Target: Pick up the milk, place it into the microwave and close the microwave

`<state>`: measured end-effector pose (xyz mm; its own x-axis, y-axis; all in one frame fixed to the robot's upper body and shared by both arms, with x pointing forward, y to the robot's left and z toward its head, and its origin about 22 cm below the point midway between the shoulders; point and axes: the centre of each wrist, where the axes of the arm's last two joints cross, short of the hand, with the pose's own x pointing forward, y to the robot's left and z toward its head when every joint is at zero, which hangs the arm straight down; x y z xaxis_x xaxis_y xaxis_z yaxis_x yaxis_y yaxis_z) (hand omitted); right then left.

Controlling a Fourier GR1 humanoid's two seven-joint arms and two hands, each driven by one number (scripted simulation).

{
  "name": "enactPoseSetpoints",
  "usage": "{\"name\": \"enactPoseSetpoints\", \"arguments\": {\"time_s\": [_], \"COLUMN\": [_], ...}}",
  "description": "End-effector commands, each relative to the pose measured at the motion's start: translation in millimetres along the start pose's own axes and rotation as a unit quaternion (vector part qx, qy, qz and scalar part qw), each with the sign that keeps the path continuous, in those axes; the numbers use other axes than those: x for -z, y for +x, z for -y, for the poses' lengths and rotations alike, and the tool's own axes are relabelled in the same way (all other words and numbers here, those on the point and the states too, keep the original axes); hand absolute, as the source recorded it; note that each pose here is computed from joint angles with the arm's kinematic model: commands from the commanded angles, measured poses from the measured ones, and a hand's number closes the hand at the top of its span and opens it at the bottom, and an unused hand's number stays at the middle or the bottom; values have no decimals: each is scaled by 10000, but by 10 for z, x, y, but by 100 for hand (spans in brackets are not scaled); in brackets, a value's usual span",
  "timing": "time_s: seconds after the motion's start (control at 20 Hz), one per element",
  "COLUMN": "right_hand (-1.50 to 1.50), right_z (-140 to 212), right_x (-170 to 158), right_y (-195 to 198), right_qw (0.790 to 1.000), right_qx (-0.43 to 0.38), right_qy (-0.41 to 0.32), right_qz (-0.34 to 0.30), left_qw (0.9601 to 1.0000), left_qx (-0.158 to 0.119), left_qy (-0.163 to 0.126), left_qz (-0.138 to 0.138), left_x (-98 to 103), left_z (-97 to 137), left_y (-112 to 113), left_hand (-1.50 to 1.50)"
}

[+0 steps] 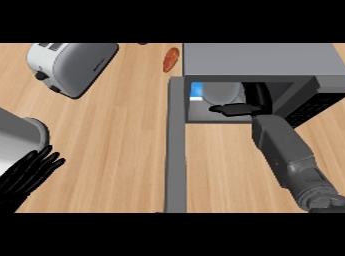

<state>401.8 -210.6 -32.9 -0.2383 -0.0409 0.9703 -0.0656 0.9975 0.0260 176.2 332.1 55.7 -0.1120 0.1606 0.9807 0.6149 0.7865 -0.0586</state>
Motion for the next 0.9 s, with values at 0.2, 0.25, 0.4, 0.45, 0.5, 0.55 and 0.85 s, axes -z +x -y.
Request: {"name": "enactPoseSetpoints", "arguments": {"time_s": [0.2, 0.25, 0.4, 0.45, 0.5, 0.55, 0.85], "right_hand": [-150, -150, -150, -150, -150, -150, -150], "right_z": [-292, -166, -139, -7, 53, 113, 596], "right_x": [-733, -801, -1235, -1345, -1308, -1450, -2019], "right_y": [-547, -571, -780, -809, -774, -824, -848], "right_qw": [9981, 9982, 9987, 9983, 9984, 9975, 9981], "right_qx": [506, 377, 173, 85, 72, -46, -67], "right_qy": [192, 223, 61, 70, -76, 53, -301], "right_qz": [-305, -400, -486, -577, -556, -697, -537], "left_qw": [9987, 9989, 9988, 9986, 9981, 9971, 9942], "left_qx": [185, 198, 202, 265, 314, 444, 661], "left_qy": [-426, -386, -360, -389, -442, -501, -551], "left_qz": [-229, -198, -260, -225, -288, -351, -643], "left_x": [348, 255, 376, 493, 442, 619, 770], "left_z": [90, 240, 121, 121, 129, 172, 181], "left_y": [-161, -151, -200, -224, -204, -207, -339], "left_hand": [-150, -150, 150, 150, 150, 150, 150]}}
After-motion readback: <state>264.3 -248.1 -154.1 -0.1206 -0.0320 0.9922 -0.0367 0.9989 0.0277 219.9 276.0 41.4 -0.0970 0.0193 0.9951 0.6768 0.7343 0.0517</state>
